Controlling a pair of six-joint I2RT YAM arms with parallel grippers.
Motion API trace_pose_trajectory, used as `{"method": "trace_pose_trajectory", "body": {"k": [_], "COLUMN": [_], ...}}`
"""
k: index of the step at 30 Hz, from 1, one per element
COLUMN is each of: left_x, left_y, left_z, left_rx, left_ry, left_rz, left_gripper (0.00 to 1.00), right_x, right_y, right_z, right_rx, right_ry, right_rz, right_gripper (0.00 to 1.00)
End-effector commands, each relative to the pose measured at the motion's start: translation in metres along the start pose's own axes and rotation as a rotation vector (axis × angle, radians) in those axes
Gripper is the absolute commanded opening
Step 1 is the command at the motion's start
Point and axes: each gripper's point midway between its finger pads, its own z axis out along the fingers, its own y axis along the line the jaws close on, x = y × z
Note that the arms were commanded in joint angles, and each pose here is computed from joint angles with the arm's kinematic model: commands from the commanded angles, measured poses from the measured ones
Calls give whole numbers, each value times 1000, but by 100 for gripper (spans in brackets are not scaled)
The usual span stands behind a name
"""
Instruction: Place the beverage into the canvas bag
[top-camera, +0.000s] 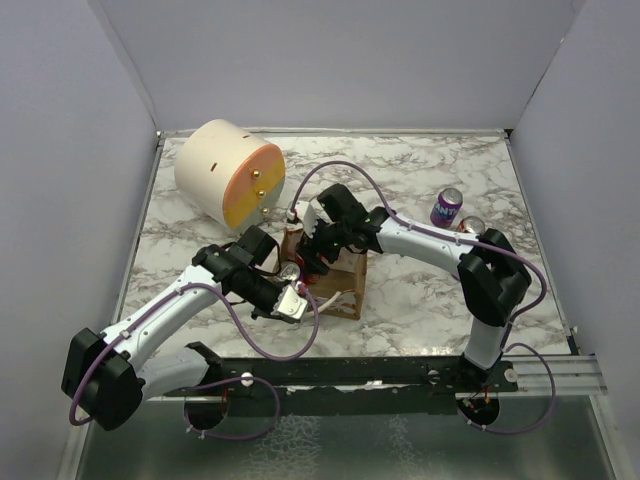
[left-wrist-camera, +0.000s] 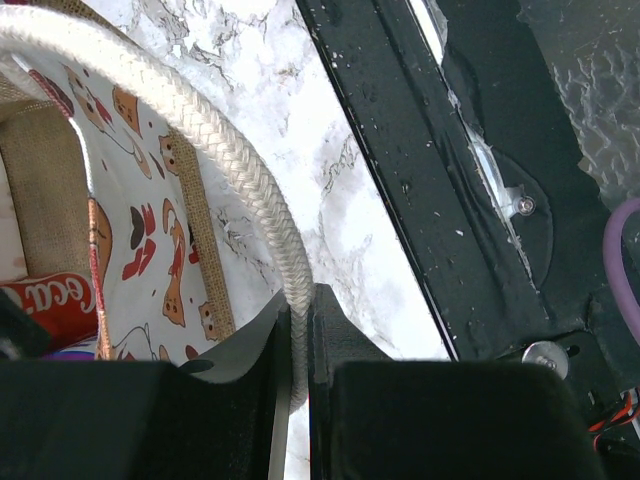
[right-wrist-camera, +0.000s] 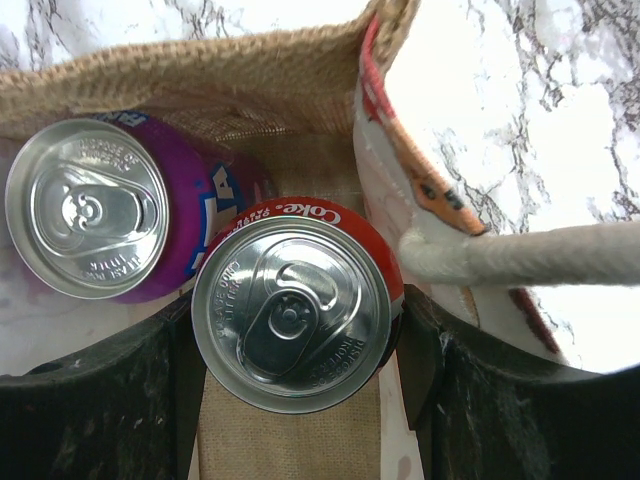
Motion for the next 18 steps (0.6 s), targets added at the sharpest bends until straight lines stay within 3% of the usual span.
{"method": "trace_pose_trajectory", "body": {"k": [1,12,18], "left_x": [-5,-7,-7], "left_y": [-1,1,1], "left_z": [-1,-3,-4], "left_rx": [-3,-12,-17], "left_ry": [-33,-40,-40], "left_rz": [19,20,15], "left_gripper": [8,9,9], "right_x": [-16,-3,-16], "right_y": [7,6,5], "right_z": [5,10,3], "right_rx": [-19,-20,-11], "right_ry": [-74,-35,-58], "right_rz": [-83,-87,-108], "right_gripper": [16,25,47]}}
